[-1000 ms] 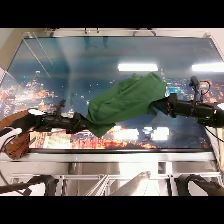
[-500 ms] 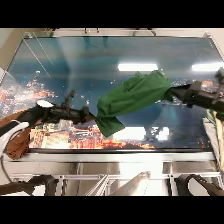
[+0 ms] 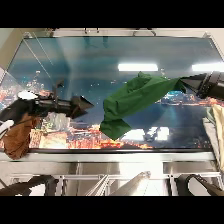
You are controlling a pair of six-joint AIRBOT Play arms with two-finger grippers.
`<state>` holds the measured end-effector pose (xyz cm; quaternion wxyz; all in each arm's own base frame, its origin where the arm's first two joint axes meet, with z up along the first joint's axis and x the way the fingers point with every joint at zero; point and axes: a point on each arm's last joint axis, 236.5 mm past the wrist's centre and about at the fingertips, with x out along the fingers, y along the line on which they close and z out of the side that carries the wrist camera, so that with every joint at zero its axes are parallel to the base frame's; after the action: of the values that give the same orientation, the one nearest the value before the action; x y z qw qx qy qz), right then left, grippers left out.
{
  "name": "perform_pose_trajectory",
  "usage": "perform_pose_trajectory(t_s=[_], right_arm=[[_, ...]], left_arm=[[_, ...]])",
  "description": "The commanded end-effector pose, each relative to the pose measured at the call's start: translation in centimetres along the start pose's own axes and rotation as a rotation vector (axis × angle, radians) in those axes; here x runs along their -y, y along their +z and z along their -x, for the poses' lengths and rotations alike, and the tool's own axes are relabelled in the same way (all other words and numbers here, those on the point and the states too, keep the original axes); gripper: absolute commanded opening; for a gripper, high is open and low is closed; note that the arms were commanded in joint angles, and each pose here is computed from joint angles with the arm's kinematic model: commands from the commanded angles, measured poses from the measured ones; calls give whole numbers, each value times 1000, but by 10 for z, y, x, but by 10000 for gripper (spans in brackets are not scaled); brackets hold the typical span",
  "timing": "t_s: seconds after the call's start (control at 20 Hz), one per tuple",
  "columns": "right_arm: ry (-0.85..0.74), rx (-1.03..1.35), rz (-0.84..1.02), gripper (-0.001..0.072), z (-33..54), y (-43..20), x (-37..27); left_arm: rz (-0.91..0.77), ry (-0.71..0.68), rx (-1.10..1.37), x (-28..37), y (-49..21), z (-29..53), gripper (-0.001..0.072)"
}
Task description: Fold the shirts.
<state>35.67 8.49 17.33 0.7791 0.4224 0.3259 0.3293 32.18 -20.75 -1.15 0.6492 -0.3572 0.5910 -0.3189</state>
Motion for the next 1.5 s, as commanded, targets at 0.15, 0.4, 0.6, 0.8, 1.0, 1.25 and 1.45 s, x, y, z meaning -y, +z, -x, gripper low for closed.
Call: perform_pose_trajectory(t_s=[0.15,0.4,0.6,0.8,1.0,1.25,1.45], right_arm=[[3,-12,6,14,0,-2,-2],[4,-12,6,14,0,-2,-2],[27,-10,8,14,6,-2,-9],[70,60,45,14,30,8,-33],[296,242,260,14,86,36,-142],[349,434,715,14,147,29,-286],[240,385,778,14,133,24,-293]], left_arm=[[130,38,-271,-41,-68,-71,711],[23,35,-405,-32,-76,-120,384],[-154,-6,-394,9,-55,-104,-5],[-290,30,-189,57,-15,-22,-3],[-548,34,198,155,-7,109,-2],[-933,290,929,289,-54,310,20],[-1014,431,1060,323,-64,357,21]])
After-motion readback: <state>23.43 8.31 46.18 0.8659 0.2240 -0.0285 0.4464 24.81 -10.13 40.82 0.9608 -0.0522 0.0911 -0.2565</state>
